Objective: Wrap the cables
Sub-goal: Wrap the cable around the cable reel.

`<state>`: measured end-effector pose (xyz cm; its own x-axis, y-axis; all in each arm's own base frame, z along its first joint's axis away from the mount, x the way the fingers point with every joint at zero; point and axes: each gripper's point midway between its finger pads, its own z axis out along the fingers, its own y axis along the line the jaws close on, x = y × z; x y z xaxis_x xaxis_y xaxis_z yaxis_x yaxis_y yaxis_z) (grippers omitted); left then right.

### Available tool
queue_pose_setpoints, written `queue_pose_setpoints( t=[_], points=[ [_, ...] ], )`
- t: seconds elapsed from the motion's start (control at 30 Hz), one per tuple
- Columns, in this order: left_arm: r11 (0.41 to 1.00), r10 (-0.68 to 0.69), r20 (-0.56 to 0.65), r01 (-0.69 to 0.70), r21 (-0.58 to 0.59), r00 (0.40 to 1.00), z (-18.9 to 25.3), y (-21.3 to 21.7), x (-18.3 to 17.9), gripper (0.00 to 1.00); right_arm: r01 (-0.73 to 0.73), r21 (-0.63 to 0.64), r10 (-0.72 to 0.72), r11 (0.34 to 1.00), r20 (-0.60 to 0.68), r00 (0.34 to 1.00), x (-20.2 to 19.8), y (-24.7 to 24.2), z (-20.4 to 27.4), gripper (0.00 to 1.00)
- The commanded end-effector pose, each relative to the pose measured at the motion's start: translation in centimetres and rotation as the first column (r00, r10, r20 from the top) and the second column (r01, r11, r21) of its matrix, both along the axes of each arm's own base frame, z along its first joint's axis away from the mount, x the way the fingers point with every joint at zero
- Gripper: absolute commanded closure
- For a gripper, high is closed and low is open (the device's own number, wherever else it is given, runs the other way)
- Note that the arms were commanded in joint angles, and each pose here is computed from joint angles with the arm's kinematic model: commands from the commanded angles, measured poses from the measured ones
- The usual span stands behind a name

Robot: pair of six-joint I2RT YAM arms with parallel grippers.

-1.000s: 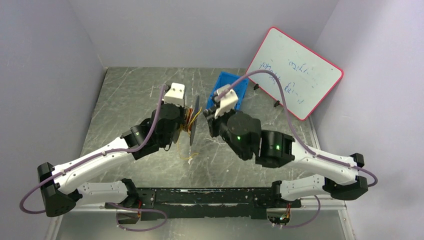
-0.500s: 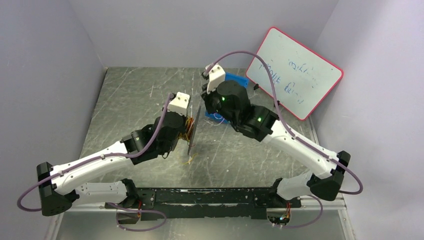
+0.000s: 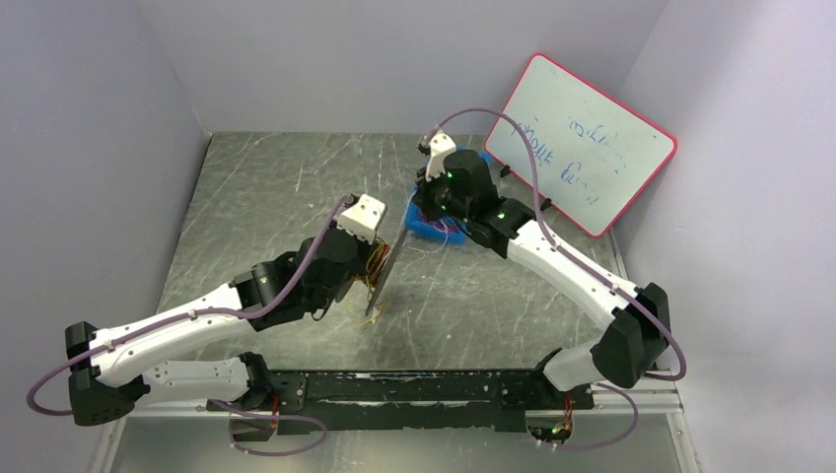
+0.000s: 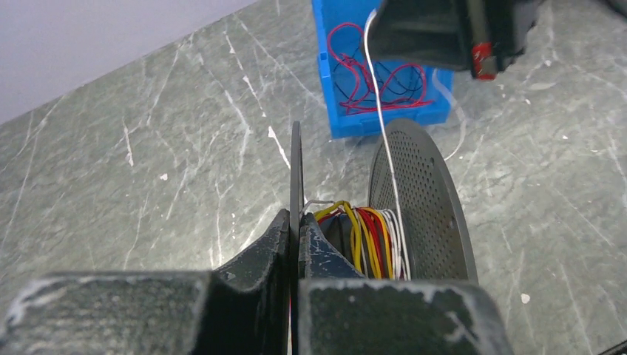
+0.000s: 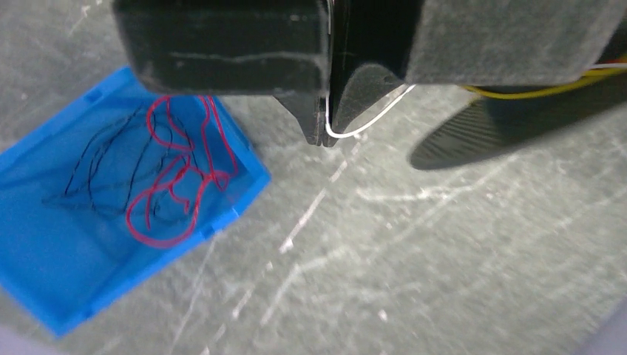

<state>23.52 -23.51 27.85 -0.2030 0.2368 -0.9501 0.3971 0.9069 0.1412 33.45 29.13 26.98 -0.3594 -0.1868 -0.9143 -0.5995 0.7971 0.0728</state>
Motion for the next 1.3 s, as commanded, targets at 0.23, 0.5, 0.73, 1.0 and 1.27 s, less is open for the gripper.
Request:
queue_pose_setpoints(
  t=[0.23, 0.5, 0.73, 1.0, 1.27],
  points=[
    [0.961, -0.132, 0.073, 0.146, -0.235, 0.988, 8.7, 0.0, -2.7, 0.93, -0.023, 0.154, 0.051, 0.988, -0.183, 0.982, -0.5, -1.2, -11.0, 1.00],
    [0.907, -0.092, 0.147, 0.144, -0.396, 0.985, 14.7, 1.6, -3.2, 0.93, -0.055, 0.242, 0.114, 0.969, -0.238, 0.965, -3.1, -0.8, -15.2, 1.00],
    [0.833, -0.015, 0.222, 0.135, -0.537, 0.975, 19.5, 3.3, -3.2, 0.93, -0.060, 0.344, 0.146, 0.937, -0.232, 0.962, -5.7, -0.9, -16.8, 1.00],
    [0.798, 0.138, 0.281, 0.062, -0.600, 0.950, 22.5, 4.6, -1.7, 0.93, -0.093, 0.393, 0.186, 0.915, -0.206, 0.961, -10.0, 0.0, -17.8, 1.00],
    [0.806, 0.286, 0.338, -0.034, -0.591, 0.897, 24.0, 5.1, 0.2, 0.93, -0.140, 0.387, 0.236, 0.911, -0.211, 0.948, -15.6, 1.5, -19.1, 1.00]
  ],
)
